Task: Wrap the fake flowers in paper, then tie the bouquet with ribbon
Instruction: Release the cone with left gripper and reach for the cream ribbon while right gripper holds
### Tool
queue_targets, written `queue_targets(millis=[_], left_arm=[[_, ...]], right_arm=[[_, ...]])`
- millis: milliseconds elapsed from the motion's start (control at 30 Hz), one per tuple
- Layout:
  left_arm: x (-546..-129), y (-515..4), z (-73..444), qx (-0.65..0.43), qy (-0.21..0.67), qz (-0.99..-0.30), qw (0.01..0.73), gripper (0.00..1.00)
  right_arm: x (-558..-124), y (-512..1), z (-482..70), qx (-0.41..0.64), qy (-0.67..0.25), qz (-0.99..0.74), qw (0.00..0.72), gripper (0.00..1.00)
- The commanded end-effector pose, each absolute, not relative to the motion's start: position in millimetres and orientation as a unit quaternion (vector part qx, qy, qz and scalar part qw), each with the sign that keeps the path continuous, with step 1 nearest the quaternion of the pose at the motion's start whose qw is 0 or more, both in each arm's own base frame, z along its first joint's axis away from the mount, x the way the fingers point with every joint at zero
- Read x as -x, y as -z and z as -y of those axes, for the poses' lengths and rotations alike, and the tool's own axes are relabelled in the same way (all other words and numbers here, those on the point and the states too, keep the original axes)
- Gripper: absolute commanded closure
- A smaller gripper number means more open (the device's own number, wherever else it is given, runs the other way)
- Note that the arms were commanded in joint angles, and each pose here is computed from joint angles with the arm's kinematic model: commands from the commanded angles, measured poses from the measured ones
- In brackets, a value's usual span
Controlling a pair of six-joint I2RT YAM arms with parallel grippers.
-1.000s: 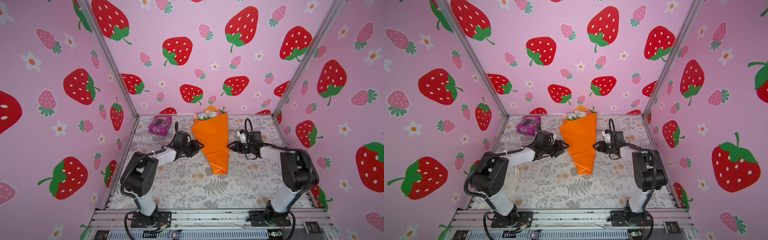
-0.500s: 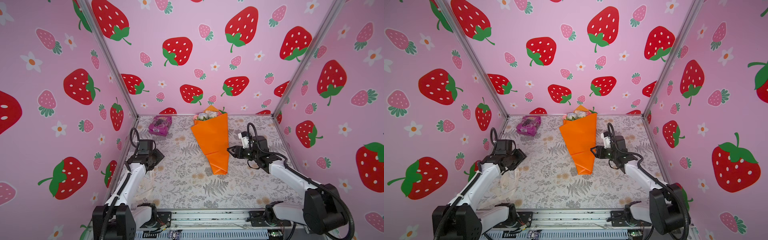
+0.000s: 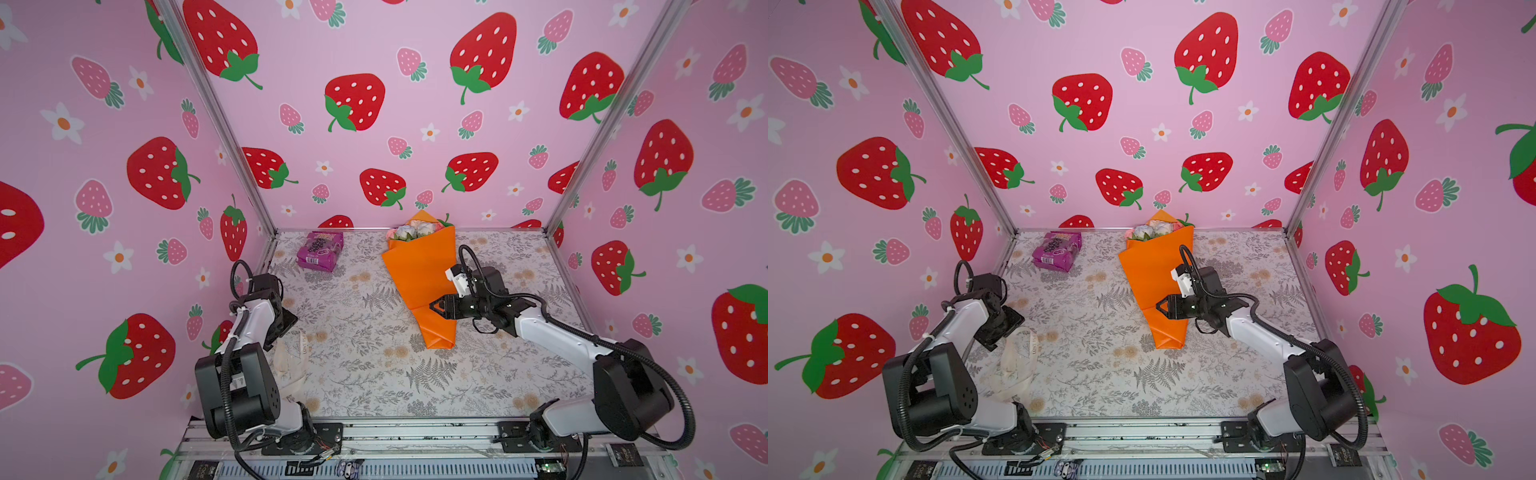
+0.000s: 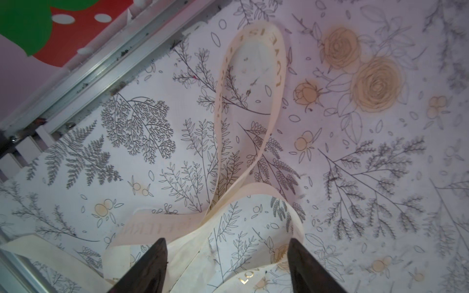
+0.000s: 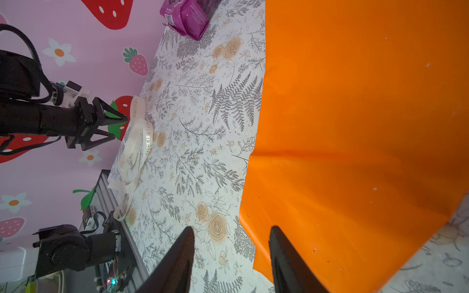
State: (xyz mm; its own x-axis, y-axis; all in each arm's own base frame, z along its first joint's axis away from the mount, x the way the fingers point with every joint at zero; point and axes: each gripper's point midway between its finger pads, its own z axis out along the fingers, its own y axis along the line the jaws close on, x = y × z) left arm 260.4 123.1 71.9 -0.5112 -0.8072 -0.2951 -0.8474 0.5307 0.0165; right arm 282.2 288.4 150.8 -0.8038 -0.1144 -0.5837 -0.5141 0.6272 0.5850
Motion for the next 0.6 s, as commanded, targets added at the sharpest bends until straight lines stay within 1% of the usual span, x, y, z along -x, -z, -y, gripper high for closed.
queue_targets(millis=[0,67,200,333,400,467,533,567], left_arm=[[-249,-66,-136,0.495,-0.1,-0.856,0.105,0.24],[-253,-55,-130,0.494,-0.079,-0.861,0.089,0.26],[-256,-37,-123,0.496,-0.056,-0.863,0.079,0.28],[-265,-26,-111,0.49,-0.012,-0.868,0.08,0.37],[-267,-22,-106,0.49,0.003,-0.868,0.079,0.44],[-270,-15,-99,0.485,0.024,-0.87,0.078,0.56],[-271,-10,-92,0.482,0.042,-0.872,0.073,0.63],[-272,-9,-90,0.48,0.051,-0.873,0.075,0.65]], right_arm=[[-288,-155,-294,0.172,-0.392,-0.867,0.254,0.49],[-289,-154,-297,0.177,-0.388,-0.87,0.248,0.49],[-292,-153,-299,0.184,-0.376,-0.875,0.243,0.49],[-293,-154,-301,0.183,-0.376,-0.875,0.243,0.49],[-293,-153,-300,0.181,-0.376,-0.875,0.244,0.49],[-293,-152,-299,0.18,-0.375,-0.876,0.245,0.49],[-292,-149,-298,0.178,-0.371,-0.878,0.243,0.49],[-291,-148,-297,0.18,-0.369,-0.879,0.243,0.49]])
